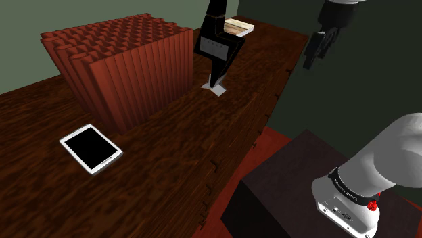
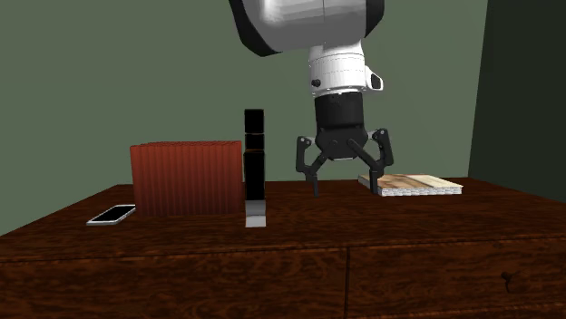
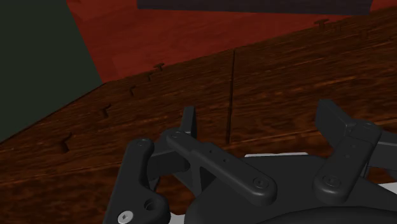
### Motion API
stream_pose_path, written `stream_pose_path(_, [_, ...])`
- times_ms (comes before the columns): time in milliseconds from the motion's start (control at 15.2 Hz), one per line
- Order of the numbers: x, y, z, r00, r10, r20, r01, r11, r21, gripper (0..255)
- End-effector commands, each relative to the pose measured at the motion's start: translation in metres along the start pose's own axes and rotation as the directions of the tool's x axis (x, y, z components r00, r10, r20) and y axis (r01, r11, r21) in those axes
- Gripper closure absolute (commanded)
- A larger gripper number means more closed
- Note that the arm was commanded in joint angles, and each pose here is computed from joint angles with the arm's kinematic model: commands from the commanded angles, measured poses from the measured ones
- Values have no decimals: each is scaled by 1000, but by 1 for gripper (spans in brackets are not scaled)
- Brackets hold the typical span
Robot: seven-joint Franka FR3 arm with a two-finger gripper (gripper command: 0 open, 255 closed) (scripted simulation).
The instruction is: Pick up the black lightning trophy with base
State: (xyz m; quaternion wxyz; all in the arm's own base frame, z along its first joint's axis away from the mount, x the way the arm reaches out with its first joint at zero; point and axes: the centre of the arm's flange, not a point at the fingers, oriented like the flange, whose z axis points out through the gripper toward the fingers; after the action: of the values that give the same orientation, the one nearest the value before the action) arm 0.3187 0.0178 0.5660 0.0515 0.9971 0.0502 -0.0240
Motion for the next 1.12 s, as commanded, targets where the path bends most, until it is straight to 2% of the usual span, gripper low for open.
stream_pose_path(0, [0,0,0,1000,0,0,0,1000,0,0])
stream_pose_path(1056, [129,-132,-71,998,2,-58,2,998,70,0])
